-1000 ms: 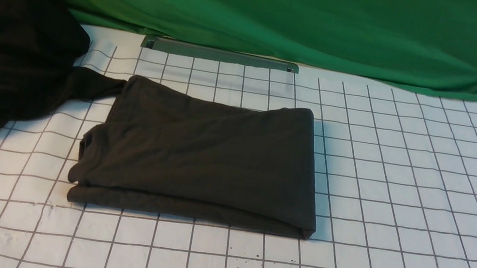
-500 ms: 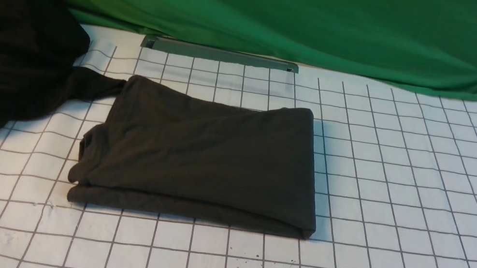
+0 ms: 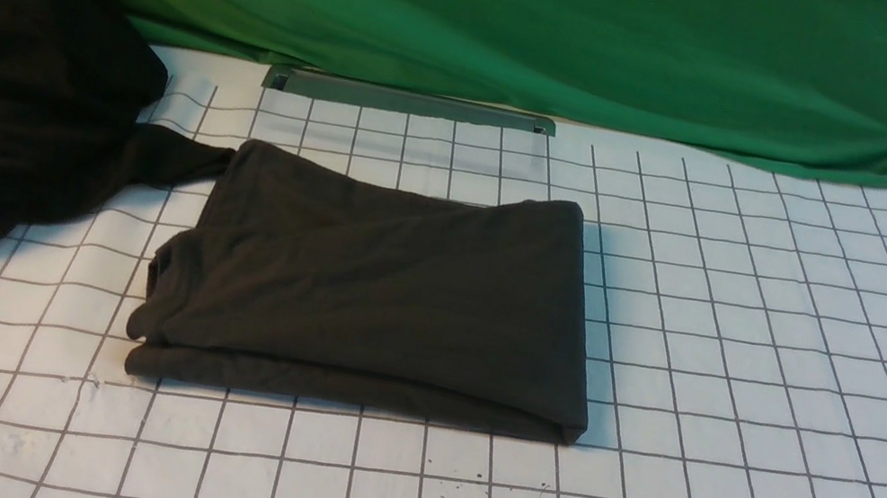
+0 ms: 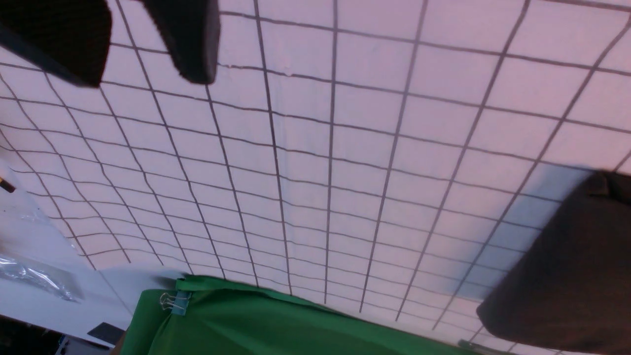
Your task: Fold a long-sleeved shirt over a white checkered tablecloth.
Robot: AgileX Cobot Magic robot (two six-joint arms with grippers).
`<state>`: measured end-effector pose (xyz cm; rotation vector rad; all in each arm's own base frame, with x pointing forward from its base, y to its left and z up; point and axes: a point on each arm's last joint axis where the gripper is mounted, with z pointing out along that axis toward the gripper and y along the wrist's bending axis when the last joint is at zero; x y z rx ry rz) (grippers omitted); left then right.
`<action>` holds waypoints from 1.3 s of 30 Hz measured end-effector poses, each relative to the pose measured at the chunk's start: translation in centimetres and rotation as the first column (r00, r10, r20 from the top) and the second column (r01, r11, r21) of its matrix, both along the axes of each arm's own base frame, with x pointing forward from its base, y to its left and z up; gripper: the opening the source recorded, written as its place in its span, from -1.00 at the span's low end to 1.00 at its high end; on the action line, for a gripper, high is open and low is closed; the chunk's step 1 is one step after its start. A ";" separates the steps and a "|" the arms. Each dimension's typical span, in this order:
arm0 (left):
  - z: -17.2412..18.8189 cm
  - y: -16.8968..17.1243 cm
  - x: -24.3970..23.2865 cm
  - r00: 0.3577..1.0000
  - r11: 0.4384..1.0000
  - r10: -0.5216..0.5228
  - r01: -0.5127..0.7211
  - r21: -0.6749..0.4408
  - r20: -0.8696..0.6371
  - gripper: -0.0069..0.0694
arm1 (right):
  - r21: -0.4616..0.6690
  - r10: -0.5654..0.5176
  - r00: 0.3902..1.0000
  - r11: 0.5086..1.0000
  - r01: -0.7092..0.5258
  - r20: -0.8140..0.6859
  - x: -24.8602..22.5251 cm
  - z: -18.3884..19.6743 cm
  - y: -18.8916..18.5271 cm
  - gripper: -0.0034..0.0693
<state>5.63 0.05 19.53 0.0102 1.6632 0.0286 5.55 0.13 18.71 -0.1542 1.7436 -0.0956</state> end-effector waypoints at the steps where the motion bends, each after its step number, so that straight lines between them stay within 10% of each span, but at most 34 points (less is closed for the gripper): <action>1: 0.0 0.0 0.0 1.000 1.000 0.000 0.000 0.000 0.000 -0.81 | 0.000 0.000 1.000 1.000 0.000 0.000 0.0 0.0 0.0 -0.24; 39: 0.0 0.0 0.0 1.000 1.000 0.000 0.000 0.000 0.000 -0.81 | 0.157 -0.028 1.000 0.987 0.029 -0.007 0.0 0.0 0.0 -0.24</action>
